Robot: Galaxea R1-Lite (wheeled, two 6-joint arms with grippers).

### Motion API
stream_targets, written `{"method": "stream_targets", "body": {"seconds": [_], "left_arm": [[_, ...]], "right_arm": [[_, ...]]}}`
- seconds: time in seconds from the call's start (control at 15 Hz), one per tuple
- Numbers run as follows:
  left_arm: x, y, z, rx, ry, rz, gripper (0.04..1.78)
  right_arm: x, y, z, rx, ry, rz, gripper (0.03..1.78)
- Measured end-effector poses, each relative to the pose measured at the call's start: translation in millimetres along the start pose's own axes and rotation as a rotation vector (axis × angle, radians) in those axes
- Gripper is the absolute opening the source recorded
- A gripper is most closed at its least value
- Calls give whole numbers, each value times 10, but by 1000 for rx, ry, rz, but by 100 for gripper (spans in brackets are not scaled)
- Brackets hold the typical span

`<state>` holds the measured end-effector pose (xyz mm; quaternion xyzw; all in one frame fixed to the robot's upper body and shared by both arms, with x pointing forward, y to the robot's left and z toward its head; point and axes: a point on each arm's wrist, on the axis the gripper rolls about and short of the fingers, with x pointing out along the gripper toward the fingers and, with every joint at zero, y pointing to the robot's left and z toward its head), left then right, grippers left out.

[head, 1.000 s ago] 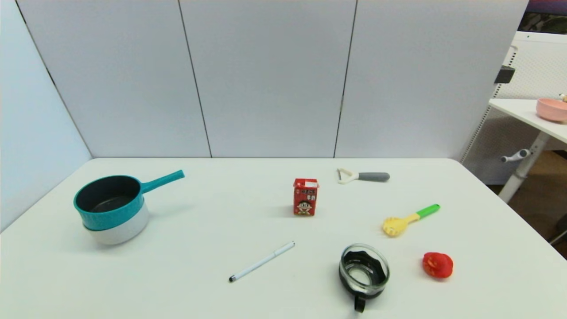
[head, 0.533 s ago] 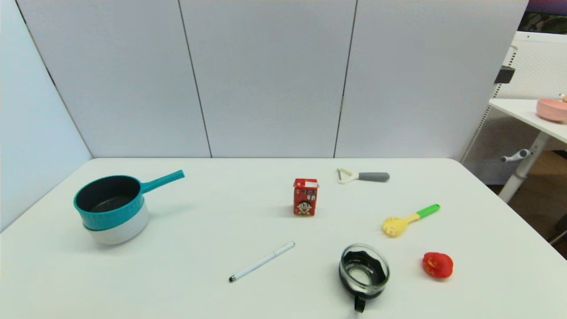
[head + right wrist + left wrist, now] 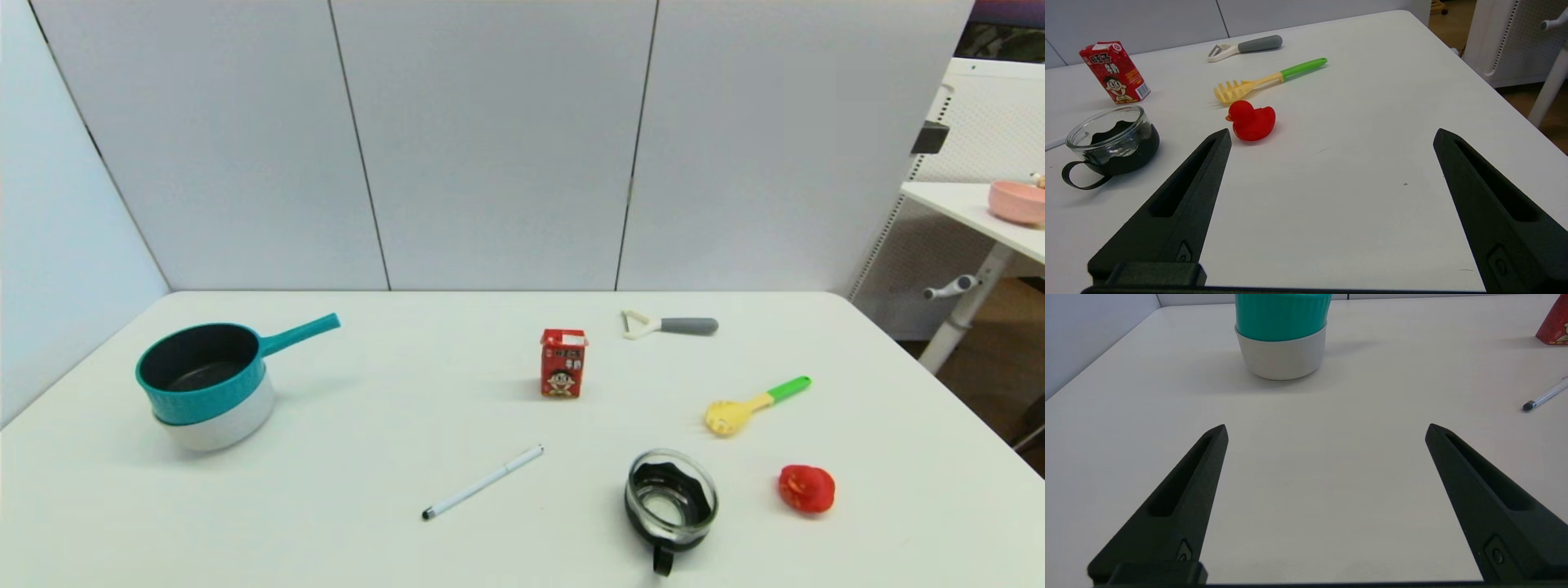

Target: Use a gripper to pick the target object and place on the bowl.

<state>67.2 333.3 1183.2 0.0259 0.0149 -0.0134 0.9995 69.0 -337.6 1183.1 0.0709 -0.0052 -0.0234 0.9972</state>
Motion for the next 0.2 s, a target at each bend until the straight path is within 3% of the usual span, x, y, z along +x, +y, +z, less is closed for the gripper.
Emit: {"method": "stream_targets", "body": {"seconds": [0.2], "left_arm": [[0, 0, 0, 0, 0, 0, 171]], "right_arm": [[0, 0, -1, 0, 1, 0, 171]]}}
